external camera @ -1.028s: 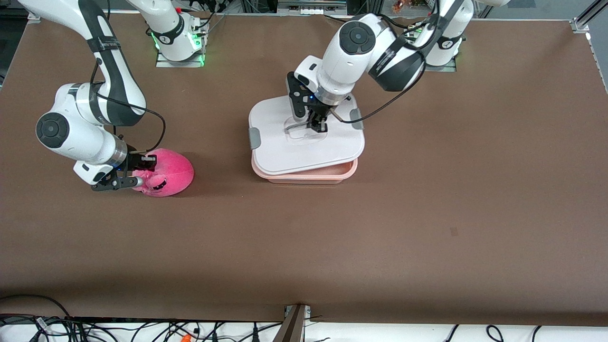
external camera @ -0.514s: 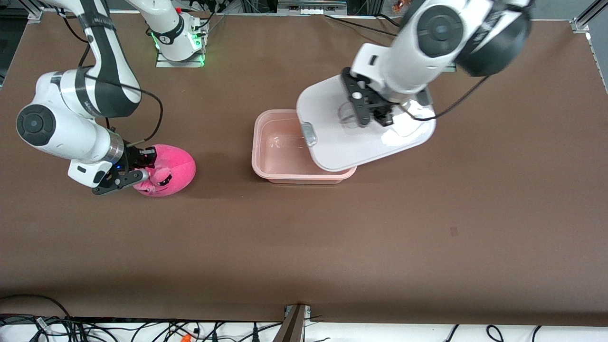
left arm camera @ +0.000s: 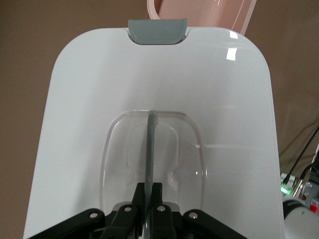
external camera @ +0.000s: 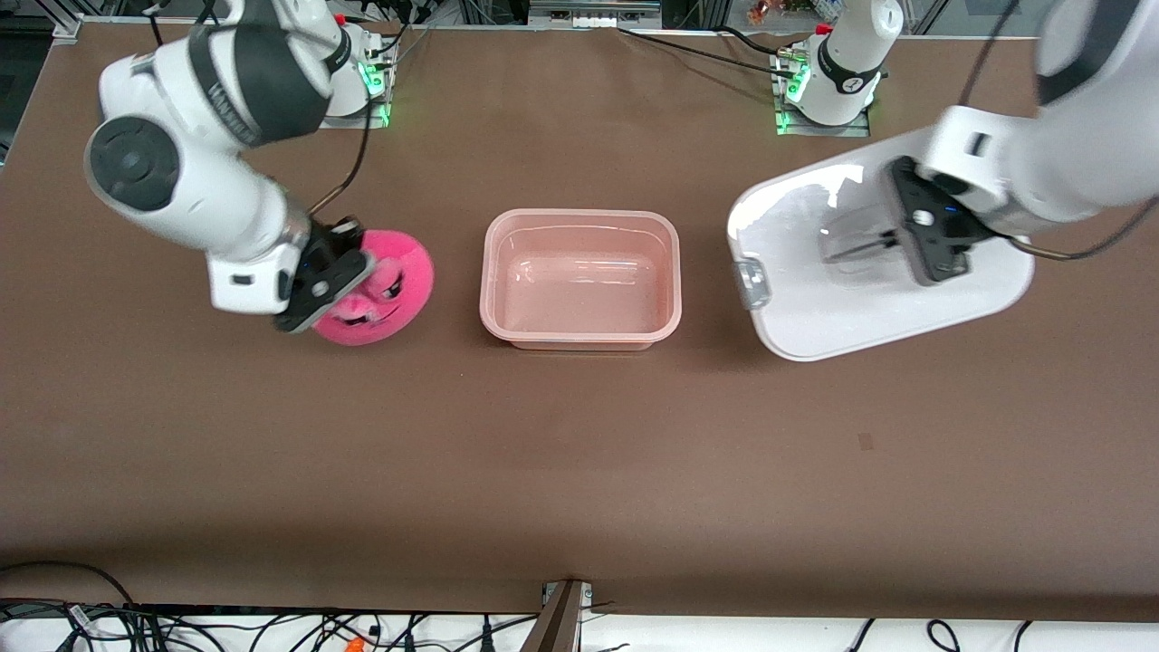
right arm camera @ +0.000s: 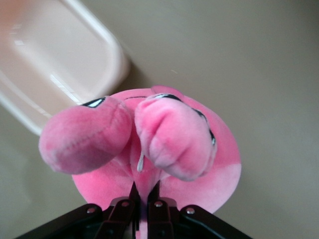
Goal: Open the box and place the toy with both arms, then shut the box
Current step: 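Carry the pink toy into the pink box with the right gripper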
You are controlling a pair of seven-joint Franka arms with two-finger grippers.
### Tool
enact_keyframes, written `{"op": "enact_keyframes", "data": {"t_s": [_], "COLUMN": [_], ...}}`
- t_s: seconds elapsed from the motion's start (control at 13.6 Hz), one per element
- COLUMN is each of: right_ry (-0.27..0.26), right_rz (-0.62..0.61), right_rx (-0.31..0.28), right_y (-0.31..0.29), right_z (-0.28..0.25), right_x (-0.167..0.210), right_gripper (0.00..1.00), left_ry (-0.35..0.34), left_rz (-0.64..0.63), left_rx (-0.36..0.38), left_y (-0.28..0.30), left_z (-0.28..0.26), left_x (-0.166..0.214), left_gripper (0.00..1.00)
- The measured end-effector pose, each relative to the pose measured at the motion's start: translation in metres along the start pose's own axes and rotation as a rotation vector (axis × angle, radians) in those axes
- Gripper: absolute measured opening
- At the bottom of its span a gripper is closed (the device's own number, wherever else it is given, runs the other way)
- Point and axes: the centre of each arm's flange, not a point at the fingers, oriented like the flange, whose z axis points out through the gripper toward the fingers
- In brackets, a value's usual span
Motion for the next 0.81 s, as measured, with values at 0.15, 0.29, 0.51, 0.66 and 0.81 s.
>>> {"op": "enact_keyframes", "data": {"t_s": [0.15, 0.29, 0.51, 0.66, 0.81], "right_ry": [0.002, -0.007, -0.049, -0.086, -0.122], "right_rz": [-0.120, -0.228, -0.366, -0.445, -0.484], "right_rx": [-0.035, -0.072, -0.134, -0.170, -0.198], "right_y": [-0.051, -0.102, -0.174, -0.218, -0.237], "right_z": [-0.010, -0.006, 0.023, 0.056, 0.084], "right_x": [0.023, 0.046, 0.082, 0.104, 0.116], "right_gripper": [0.07, 0.07, 0.07, 0.07, 0.07], "left_ry": [-0.002, -0.006, -0.002, -0.001, 0.000], "left_rz": [0.065, 0.108, 0.114, 0.114, 0.118], "left_rx": [-0.023, -0.057, -0.078, -0.073, -0.072], "left_y": [-0.025, -0.045, -0.056, -0.056, -0.055], "left_z": [0.010, 0.028, 0.039, 0.037, 0.036], "left_x": [-0.039, -0.060, -0.070, -0.070, -0.069], "left_gripper": [0.07, 0.07, 0.07, 0.07, 0.07]}}
